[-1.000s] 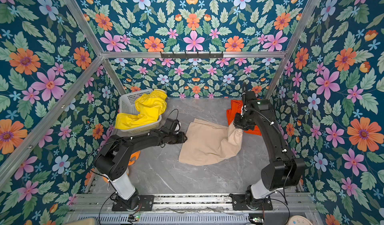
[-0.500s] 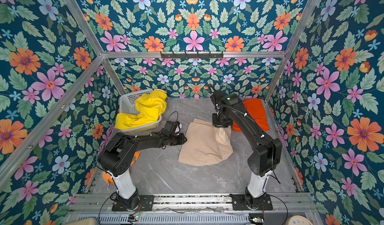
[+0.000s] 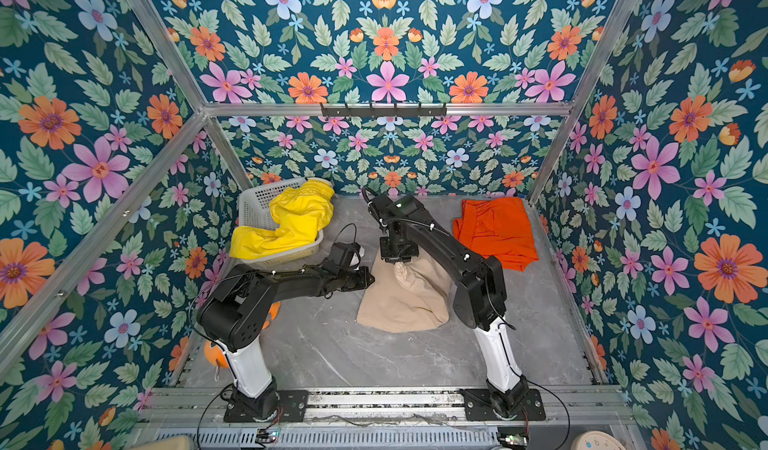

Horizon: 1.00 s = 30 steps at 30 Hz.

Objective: Fold and stack the shorts

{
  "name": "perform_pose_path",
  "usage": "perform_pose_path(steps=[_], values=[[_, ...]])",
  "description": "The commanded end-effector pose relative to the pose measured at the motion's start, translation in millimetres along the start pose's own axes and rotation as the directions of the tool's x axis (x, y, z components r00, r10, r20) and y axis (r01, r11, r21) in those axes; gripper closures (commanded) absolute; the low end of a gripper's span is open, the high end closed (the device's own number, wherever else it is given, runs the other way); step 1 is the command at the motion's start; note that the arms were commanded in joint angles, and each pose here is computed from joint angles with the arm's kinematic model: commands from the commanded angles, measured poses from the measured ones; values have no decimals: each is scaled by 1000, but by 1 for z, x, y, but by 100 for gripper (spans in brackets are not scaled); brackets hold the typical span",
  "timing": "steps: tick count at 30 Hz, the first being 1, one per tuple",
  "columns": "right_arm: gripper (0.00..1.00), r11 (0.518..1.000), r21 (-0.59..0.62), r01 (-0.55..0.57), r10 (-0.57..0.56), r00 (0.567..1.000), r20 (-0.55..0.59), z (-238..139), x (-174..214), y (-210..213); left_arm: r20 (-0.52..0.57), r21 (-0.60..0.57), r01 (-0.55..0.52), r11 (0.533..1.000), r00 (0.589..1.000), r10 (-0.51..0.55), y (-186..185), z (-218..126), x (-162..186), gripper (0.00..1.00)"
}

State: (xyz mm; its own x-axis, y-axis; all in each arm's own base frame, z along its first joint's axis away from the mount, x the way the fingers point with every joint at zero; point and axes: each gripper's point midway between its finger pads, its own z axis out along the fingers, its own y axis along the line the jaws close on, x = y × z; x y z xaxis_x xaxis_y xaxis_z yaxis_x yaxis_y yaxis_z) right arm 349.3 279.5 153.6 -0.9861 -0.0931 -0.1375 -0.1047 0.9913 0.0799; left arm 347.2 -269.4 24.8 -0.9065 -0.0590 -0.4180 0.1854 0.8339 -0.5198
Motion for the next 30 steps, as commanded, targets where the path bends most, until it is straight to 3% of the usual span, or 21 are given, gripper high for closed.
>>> perform_pose_path(steps=[1,11,15,19,22,26,30], values=[[80,998,-60,-24,22,999,-35,11,4,19,-50,-42,23,999,998,-25,12,2,14,83],[77,983,-170,-70,50,991,-121,59,15,49,-46,-46,24,999,999,-26,13,1,13,83],[67,976,-197,-92,69,990,-119,74,15,53,-37,-49,28,998,999,-30,11,-2,8,75],[50,960,-260,-107,84,992,-97,82,11,63,3,-102,16,995,1000,-16,15,-20,-6,61],[40,949,-299,-98,83,995,-63,70,4,69,64,-146,20,989,998,-10,19,-47,-22,53],[32,931,-359,-63,78,997,28,29,-8,72,157,-166,16,986,988,10,13,-89,-45,52],[28,910,-409,-64,120,986,112,-12,-15,57,203,-71,-22,997,979,36,-14,-111,-56,53]])
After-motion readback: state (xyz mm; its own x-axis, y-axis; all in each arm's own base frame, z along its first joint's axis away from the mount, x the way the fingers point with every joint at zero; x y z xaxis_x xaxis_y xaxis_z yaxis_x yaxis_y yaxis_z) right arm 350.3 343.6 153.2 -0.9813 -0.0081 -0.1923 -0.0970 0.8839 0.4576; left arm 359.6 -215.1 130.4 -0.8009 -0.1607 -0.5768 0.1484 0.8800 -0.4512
